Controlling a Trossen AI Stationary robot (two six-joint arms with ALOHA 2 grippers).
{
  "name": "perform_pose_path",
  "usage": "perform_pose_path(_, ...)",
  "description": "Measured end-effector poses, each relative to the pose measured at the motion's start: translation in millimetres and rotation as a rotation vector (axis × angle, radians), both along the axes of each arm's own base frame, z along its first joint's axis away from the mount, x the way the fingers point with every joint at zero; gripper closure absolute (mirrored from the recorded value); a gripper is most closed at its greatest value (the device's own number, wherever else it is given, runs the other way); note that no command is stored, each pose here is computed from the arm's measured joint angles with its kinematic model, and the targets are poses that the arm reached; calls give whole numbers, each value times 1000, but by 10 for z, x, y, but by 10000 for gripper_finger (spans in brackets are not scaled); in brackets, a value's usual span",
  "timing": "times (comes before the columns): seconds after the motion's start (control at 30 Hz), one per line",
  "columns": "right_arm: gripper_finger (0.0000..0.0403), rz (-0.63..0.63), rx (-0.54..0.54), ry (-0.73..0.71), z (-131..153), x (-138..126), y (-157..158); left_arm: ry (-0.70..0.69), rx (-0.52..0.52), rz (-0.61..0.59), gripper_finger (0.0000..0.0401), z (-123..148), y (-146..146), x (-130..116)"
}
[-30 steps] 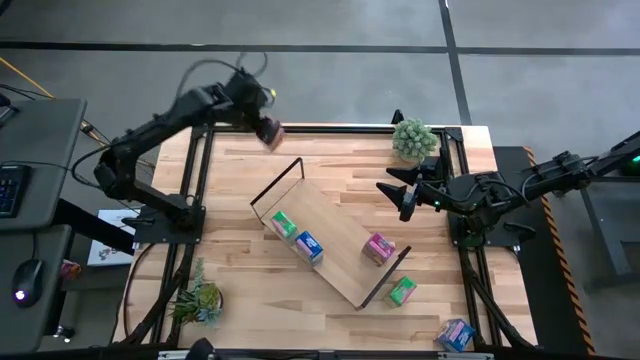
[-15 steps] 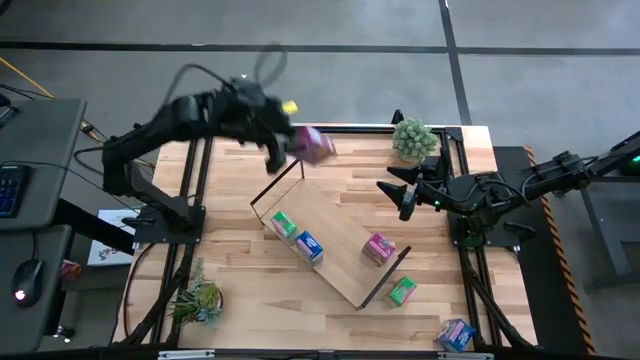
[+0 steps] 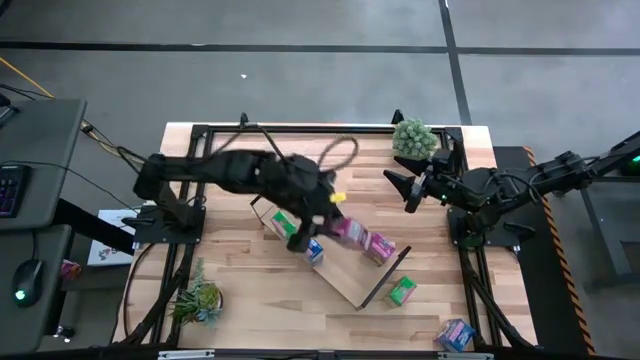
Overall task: Stack cereal on shelf
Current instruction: Put the violet cereal box on the shelf aligned with the other violet cereal box
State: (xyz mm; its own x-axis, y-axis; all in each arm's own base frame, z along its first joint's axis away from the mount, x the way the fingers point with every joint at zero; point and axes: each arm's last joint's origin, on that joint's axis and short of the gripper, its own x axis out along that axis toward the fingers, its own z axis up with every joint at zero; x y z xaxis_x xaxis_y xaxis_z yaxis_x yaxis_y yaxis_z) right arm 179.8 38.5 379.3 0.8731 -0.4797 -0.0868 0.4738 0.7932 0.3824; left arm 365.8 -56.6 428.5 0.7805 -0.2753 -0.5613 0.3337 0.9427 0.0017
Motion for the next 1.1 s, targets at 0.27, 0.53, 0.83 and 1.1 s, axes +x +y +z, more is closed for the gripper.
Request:
perform_pose_path(0.27, 114, 101, 60, -21, 0, 14, 28, 50, 76, -284, 238, -269, -336, 145)
perform_pose_path(0.53, 114, 140, 66, -14, -6, 19, 39, 65, 317, -476, 238, -559, -638, 229)
perform_pose_path(0.83, 114, 115, 103, -27, -13, 16, 33, 169, 413, -539, 238, -1057, -808, 479)
perform_pose_path(1.1, 114, 113, 117, -31, -16, 16, 33, 230, 467, -520, 238, -1278, -787, 589)
